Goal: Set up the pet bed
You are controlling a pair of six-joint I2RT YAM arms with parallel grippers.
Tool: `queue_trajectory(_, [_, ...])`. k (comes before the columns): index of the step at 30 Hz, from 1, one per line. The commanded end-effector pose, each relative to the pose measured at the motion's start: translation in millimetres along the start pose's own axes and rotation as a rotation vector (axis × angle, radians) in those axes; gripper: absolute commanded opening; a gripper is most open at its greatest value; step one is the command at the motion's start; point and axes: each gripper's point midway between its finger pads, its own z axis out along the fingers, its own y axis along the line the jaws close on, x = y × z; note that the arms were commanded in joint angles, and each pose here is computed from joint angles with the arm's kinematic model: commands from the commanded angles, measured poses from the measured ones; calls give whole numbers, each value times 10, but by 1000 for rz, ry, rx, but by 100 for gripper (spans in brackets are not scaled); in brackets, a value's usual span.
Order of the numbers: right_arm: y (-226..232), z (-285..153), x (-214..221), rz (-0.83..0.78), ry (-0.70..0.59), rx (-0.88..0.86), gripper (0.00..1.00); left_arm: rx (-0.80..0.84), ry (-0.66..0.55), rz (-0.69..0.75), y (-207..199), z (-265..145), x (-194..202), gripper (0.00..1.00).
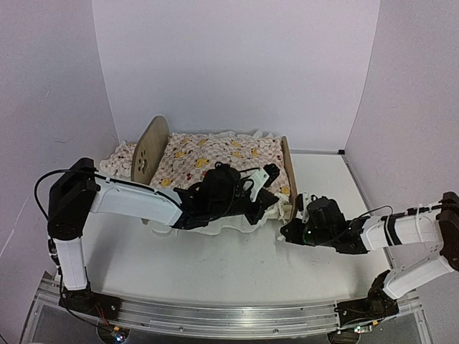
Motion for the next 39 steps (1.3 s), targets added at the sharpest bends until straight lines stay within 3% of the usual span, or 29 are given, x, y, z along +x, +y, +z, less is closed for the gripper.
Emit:
queue_trajectory(1, [-202, 29, -87, -27, -38, 127, 0, -213, -254, 128, 383, 21, -1076, 0])
queue_trajectory(7, [-384, 63, 53, 89, -112, 94, 0, -301, -381, 152, 537, 122, -1656, 0])
queue_trajectory(17, [-683, 337, 532, 244, -26, 96, 0, -470, -527, 194, 908, -31, -2342, 0])
queue_trajectory(26, [-931, 305, 644, 246, -26, 187, 0, -533, -504, 236, 954, -499, -2434, 0])
queue_trajectory(30, [-863, 310, 597, 213, -27, 167, 0, -367, -461, 261, 668, -485, -2180, 0])
queue_trajectory(35, [-720, 228, 358, 126, -60, 182, 0, 105, -352, 337, -434, -378, -1377, 0])
queue_trajectory(39, [-652, 159, 203, 106, -82, 208, 3, 268, -222, 228, -808, -239, -710, 1])
